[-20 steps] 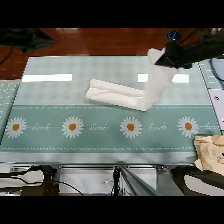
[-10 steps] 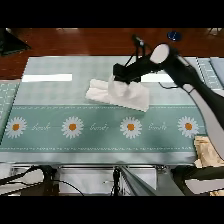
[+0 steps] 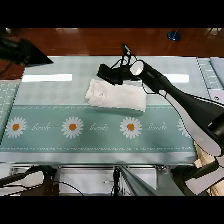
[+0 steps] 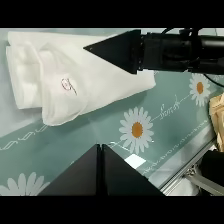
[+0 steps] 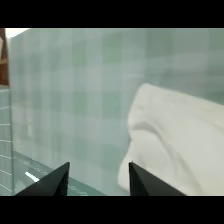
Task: Fold the shirts.
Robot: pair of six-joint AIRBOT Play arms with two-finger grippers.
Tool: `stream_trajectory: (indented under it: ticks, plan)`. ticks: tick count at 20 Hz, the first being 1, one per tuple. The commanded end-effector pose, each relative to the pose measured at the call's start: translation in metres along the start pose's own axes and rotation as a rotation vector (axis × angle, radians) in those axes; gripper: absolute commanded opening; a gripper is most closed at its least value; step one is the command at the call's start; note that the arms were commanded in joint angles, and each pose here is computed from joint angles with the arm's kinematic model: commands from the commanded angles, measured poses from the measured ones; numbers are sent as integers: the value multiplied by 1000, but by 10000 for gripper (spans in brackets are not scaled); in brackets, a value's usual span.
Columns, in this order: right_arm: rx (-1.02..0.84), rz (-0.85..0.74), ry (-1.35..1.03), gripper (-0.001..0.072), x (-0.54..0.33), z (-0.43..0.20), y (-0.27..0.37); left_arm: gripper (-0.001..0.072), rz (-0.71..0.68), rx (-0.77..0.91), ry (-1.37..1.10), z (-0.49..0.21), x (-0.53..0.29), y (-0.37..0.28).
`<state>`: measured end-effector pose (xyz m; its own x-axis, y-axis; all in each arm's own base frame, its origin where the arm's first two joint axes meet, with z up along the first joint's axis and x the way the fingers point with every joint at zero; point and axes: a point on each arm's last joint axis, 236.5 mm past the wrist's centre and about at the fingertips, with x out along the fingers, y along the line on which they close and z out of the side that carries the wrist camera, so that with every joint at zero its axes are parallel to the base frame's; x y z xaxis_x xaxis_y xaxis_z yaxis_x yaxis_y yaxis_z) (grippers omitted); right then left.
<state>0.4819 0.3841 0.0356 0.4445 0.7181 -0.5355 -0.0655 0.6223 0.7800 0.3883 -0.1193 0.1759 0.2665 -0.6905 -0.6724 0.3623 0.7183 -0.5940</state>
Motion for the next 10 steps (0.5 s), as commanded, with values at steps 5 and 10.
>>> stream_trajectory:
  ticks: [5, 10]
  plan:
    - [-137, 125, -123, 465, -73, 53, 53, 74, 3, -33, 214, -41, 127, 40]
    - [-212, -125, 45, 475, -175, 64, -31, 619, -26, -115, 371, -77, 195, 77]
